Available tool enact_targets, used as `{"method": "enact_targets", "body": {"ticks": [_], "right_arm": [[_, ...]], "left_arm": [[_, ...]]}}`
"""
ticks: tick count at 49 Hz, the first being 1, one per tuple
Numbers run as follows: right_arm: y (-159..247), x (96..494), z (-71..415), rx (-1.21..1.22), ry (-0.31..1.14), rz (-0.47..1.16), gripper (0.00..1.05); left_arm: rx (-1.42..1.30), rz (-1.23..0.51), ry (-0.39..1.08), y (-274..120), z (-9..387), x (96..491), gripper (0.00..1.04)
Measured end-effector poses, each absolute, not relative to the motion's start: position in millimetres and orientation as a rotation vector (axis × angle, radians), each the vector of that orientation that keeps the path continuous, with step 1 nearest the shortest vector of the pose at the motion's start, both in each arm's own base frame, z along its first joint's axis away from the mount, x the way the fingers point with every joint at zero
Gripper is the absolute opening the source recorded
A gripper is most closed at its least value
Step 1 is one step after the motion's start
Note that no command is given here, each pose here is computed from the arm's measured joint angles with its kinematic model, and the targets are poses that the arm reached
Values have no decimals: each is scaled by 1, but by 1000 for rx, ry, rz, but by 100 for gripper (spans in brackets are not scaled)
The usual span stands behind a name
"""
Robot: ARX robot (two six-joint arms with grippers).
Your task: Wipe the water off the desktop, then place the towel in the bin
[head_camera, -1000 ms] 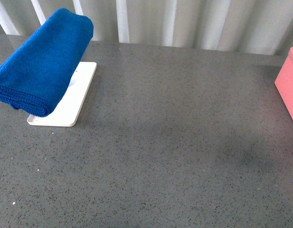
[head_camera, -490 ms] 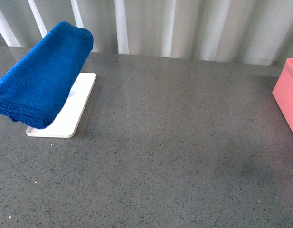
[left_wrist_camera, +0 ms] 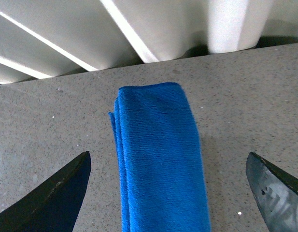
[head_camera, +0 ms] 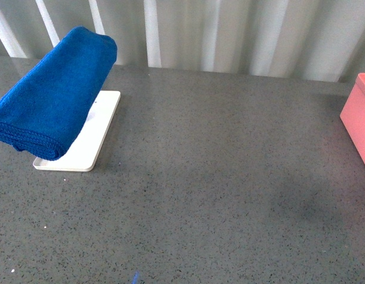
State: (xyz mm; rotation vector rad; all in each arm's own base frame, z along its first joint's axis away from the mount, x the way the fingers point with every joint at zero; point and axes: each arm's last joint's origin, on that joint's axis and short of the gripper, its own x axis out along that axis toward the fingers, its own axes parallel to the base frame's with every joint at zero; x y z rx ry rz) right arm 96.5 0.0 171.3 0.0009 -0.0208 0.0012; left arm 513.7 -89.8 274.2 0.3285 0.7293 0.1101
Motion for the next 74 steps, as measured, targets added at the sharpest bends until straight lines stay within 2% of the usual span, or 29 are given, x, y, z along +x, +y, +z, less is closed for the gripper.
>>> {"method": "enact_targets", "body": {"ticks": [7, 21, 36, 50, 66, 67, 69, 74], "right_arm": [[0, 96, 171, 1, -21, 1, 98], [0, 96, 171, 1, -21, 1, 98], [0, 96, 171, 1, -21, 1, 98], [0, 96, 171, 1, -21, 1, 98], [0, 96, 171, 1, -21, 1, 98], [0, 96, 171, 1, -21, 1, 98], [0, 96, 171, 1, -21, 1, 98], [0, 96, 171, 1, -21, 1, 98]], "left_arm": [[311, 141, 748, -70, 253, 521, 98], [338, 112, 825, -67, 201, 516, 98], [374, 114, 789, -65, 197, 521, 98], [406, 123, 843, -61, 163, 529, 98], [415, 137, 817, -60, 165, 533, 98], [418, 137, 818, -60, 165, 533, 98], [419, 137, 818, -60, 165, 533, 91], [421, 144, 816, -60, 166, 533, 69]]}}
